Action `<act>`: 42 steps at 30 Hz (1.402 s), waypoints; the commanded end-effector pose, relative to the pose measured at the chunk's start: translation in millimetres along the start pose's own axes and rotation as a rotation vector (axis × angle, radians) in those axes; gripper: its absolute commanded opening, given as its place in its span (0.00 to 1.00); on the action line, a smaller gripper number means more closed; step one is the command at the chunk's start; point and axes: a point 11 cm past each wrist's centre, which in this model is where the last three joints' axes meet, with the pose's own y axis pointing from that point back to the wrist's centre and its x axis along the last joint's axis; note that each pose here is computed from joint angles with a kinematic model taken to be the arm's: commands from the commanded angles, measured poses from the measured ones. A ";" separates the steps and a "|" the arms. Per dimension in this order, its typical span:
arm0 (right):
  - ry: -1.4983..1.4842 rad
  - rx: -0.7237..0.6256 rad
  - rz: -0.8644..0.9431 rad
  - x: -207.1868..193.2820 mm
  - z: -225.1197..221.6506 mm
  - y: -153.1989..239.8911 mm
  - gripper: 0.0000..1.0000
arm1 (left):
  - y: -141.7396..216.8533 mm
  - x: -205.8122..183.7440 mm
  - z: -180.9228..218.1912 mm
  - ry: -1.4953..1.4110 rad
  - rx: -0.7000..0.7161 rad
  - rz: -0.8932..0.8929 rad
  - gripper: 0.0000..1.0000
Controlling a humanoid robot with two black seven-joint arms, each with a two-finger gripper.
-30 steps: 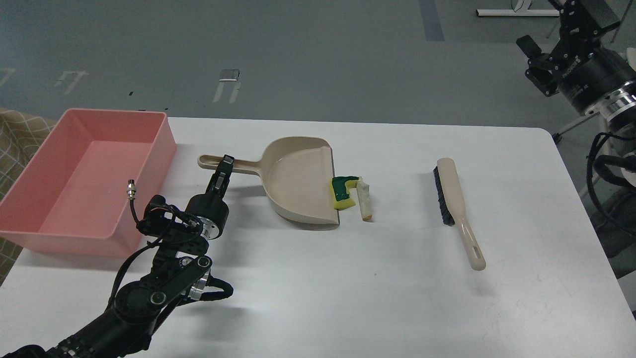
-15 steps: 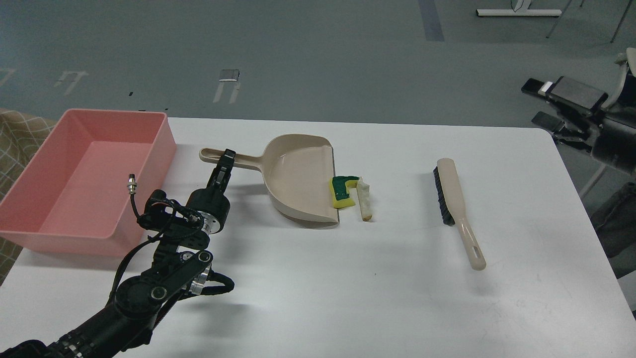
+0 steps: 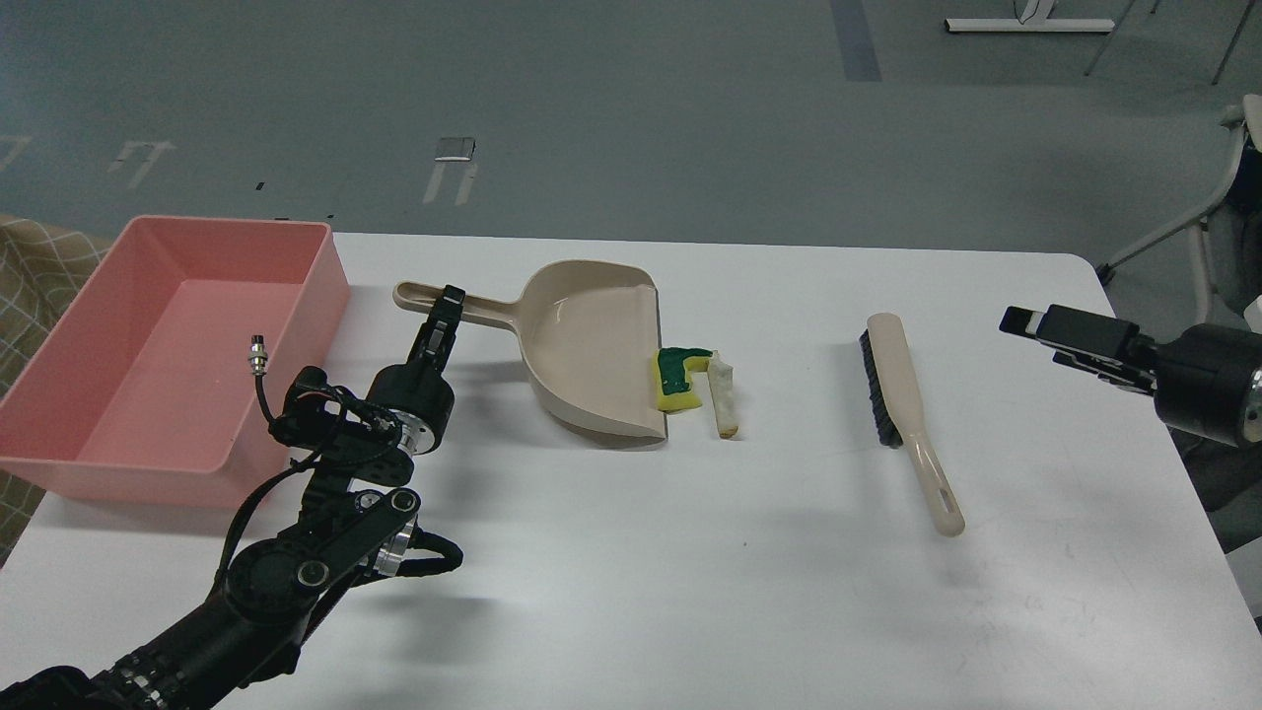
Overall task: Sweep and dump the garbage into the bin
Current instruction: 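Reach the right gripper down to the wooden brush handle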
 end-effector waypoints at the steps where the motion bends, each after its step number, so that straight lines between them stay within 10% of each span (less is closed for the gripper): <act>1: 0.047 -0.047 -0.051 -13.6 8.9 -2.9 1.00 | -1.7 0.4 2.9 0.000 -0.007 0.001 0.00; 42: 0.164 -0.047 -0.231 -86.0 -5.7 -62.1 0.64 | -6.6 -2.7 13.3 0.009 -0.034 -0.001 0.00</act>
